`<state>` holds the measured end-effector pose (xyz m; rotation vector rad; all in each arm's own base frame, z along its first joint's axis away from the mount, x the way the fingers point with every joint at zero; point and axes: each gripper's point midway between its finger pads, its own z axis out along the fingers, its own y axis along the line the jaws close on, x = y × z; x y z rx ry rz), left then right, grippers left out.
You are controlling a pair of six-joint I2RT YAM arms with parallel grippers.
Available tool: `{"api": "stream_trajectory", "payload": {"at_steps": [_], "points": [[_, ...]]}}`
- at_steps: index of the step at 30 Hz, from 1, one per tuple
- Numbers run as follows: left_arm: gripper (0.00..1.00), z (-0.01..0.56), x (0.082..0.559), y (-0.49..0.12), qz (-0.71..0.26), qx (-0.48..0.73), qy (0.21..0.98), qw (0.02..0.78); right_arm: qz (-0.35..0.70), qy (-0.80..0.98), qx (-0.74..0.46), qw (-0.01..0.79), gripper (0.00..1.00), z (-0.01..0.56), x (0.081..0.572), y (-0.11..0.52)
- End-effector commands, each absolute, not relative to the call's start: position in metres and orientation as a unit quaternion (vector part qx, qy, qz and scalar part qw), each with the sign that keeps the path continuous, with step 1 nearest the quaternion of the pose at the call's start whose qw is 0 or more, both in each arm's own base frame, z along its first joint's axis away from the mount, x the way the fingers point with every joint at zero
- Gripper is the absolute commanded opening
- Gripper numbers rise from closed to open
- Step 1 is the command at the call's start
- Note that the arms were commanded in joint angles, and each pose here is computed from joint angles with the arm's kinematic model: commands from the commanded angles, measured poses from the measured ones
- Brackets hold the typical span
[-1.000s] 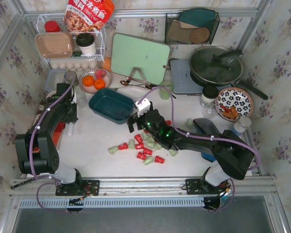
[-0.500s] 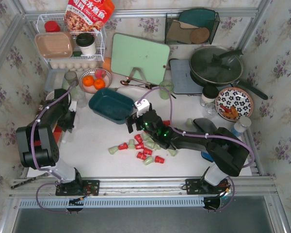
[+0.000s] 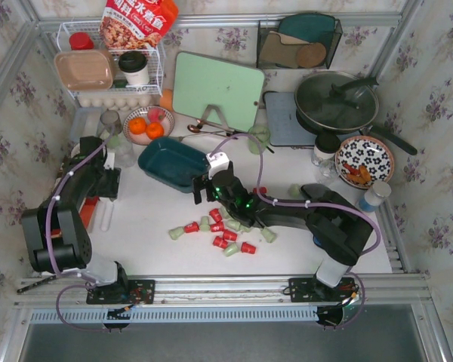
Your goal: Mix the coffee capsules in the storage basket
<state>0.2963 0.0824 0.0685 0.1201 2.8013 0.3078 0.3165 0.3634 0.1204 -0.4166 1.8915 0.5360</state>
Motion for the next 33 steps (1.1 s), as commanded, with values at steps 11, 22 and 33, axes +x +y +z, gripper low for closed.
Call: {"api": "stream_trajectory", "payload": {"at_steps": [11, 22, 33], "points": [[0.69, 0.172, 0.306, 0.079, 0.163, -0.045, 0.942, 0.289, 0.154, 0.846, 0.013, 0.51, 1.0, 0.092, 0.363, 0.366], [1.0, 0.237, 0.269, 0.014, 0.033, -0.039, 0.904, 0.425, 0.17, 0.855, 0.061, 0.486, 0.66, 0.07, 0.383, 0.377], [1.0, 0.237, 0.243, -0.004, -0.009, -0.028, 0.88, 0.475, 0.167, 0.856, 0.07, 0.485, 0.47, 0.07, 0.406, 0.388]]}}
